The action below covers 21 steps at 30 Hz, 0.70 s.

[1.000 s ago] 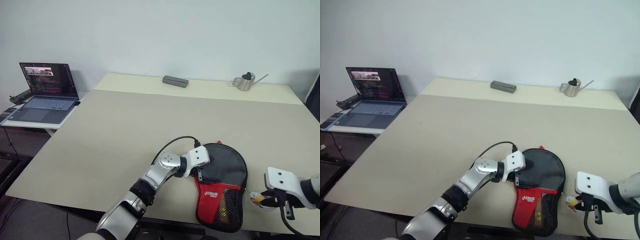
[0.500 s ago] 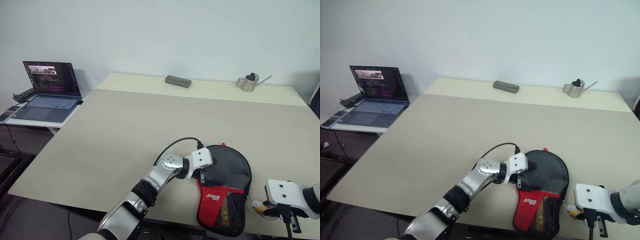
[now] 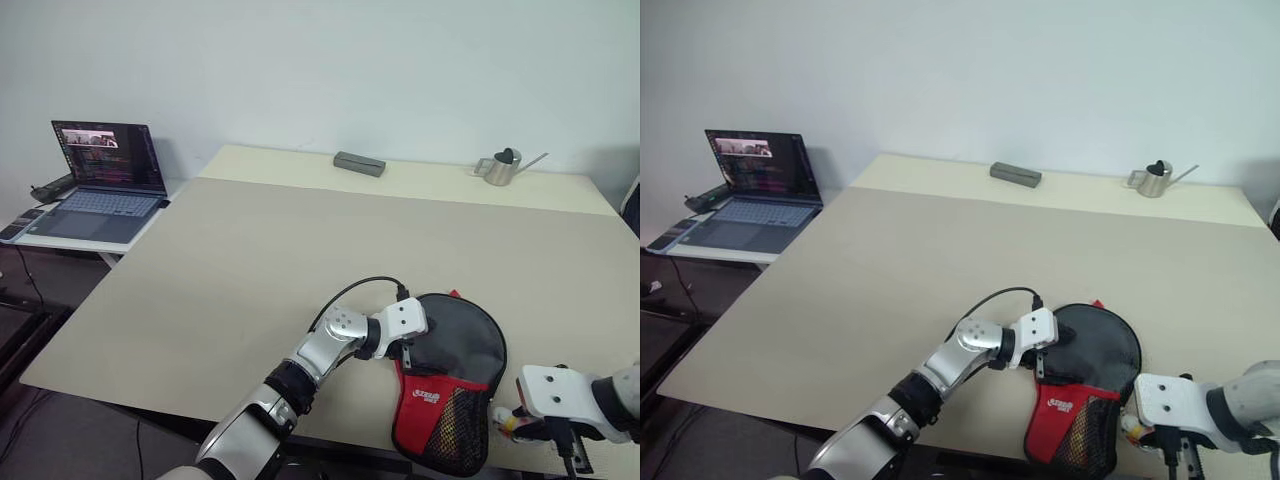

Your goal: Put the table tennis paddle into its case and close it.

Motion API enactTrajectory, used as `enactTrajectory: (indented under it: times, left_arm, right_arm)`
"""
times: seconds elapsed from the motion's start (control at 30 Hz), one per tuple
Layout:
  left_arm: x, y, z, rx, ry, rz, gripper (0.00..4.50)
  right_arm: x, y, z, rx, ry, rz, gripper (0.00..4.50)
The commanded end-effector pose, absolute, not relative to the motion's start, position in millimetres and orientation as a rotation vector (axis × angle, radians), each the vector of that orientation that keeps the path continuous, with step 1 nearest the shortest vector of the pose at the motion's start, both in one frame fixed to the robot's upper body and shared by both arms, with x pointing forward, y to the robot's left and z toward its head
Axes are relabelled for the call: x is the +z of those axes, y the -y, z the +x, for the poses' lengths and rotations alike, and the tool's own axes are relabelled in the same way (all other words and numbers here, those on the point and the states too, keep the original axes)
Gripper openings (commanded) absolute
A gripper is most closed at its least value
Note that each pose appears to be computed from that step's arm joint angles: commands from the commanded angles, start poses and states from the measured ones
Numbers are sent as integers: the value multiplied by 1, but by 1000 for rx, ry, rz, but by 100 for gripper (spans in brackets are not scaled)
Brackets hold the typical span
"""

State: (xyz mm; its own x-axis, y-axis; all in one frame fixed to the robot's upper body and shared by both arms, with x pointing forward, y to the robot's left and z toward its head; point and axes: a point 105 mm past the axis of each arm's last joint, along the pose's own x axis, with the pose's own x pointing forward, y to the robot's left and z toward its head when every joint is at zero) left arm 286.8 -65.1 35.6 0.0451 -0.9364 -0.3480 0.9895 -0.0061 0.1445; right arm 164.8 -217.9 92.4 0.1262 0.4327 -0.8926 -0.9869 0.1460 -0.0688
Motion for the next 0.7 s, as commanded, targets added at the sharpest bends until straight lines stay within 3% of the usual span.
enactTrajectory:
  times: [0.03, 0.3, 0.47, 0.7]
  left_arm:
    - [-37, 31, 270, -1502, -485, 504, 450]
    - [-36, 31, 272, -1496, -482, 504, 450]
    - [-34, 32, 274, -1491, -471, 502, 450]
    - [12, 39, 294, -1448, -306, 307, 450]
  right_arm:
    - [94, 207, 155, 1304, -892, -692, 53]
    - [114, 222, 170, 1189, -895, -513, 318]
    - [128, 233, 180, 1113, -864, -419, 318]
    - [150, 237, 255, 818, -656, -226, 318]
